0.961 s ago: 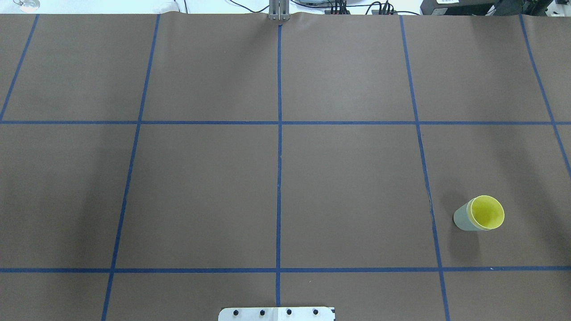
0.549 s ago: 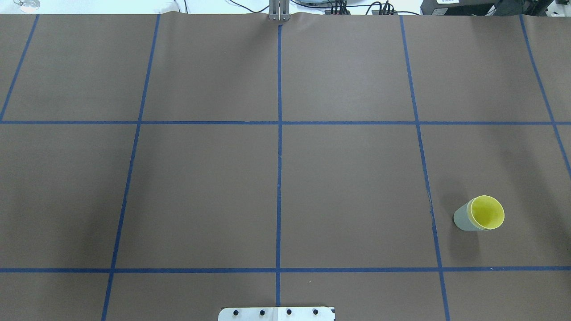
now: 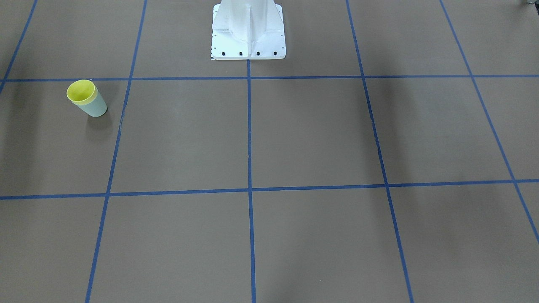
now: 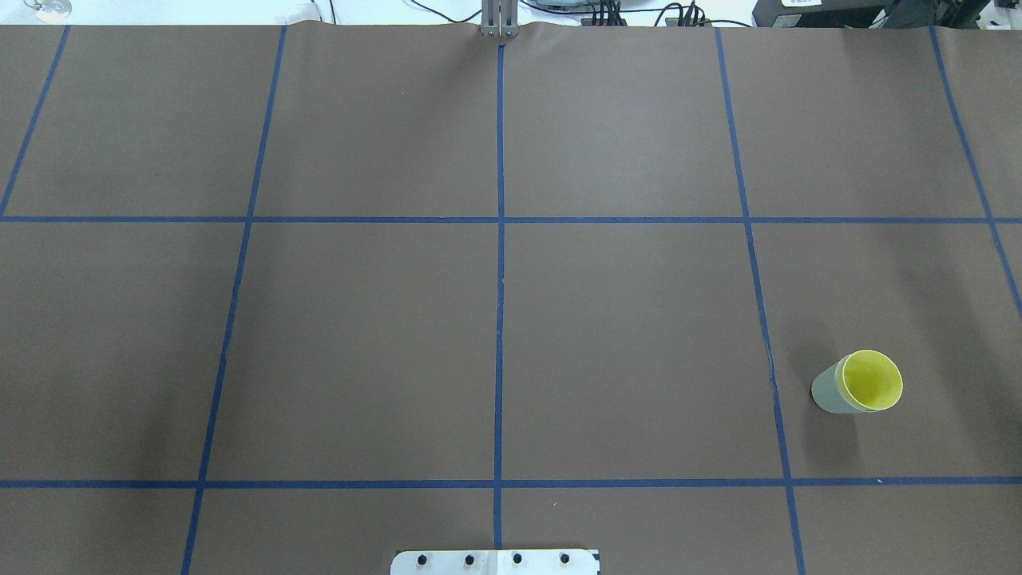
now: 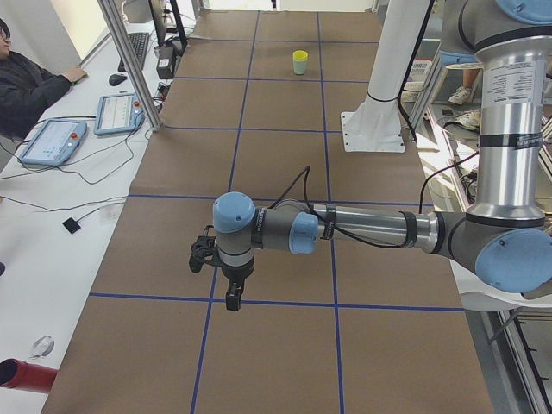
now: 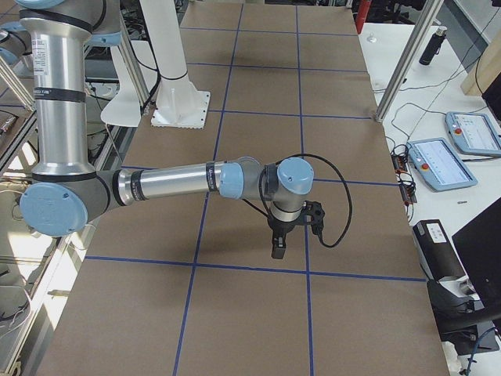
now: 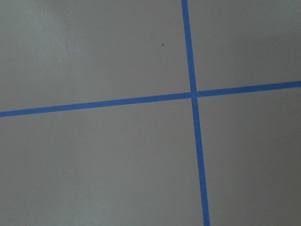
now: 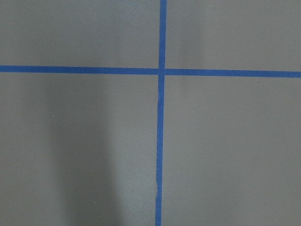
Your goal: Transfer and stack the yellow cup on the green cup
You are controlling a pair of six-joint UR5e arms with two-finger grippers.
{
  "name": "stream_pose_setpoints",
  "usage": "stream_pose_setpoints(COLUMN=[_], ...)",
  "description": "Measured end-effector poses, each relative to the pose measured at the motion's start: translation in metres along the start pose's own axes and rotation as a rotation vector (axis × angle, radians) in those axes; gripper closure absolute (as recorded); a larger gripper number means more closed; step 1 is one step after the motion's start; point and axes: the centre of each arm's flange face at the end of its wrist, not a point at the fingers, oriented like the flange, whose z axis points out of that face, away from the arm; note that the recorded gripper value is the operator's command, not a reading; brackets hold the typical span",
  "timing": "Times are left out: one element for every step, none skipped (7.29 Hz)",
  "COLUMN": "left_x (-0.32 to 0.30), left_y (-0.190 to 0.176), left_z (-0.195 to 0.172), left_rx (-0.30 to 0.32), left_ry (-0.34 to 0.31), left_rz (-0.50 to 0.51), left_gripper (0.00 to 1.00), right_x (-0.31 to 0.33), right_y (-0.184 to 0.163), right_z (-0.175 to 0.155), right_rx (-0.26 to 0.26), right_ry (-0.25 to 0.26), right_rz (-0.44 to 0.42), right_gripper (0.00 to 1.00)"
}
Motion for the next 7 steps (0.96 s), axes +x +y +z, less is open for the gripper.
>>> stream_pose_setpoints(left_x=[-0.0008,-0.0011,-0.0013,-0.0014,-0.0015,-0.002,-0.0026], left_y=[0.001,0.0011,0.0013,0.0015,0.002,0.0025,0.0028], left_z=[0.0007,0.0008,0.0009,0.001,0.0013,0.002,0.0025], left_rx=[-0.002,-0.002,-0.003,-0.003,-0.003,-0.005,-0.006], left_ry=[0.0,-0.001,-0.001,-0.001,0.0,0.0,-0.001], left_rz=[-0.001,-0.002,-0.002,-0.002,-0.002,-0.004,-0.005], left_gripper=[0.0,0.0,0.0,0.0,0.0,0.0,0.0], right_x=[0.0005,0.0009,0.0013,0.0013,0.0005,-0.001,-0.0021], right_y=[0.0001,0.0003,0.0005,0.0005,0.0003,0.0002,0.0001], right_z=[0.0007,0.0011,0.0017,0.0018,0.0016,0.001,0.0005], right_rx=[-0.001,-0.001,-0.002,-0.002,-0.002,-0.001,0.0], right_ry=[-0.001,-0.001,-0.001,-0.003,-0.009,-0.019,-0.026], right_rz=[0.001,0.002,0.003,0.004,0.003,0.002,0.001], right_gripper=[0.01,0.01,0.01,0.01,0.01,0.01,0.01])
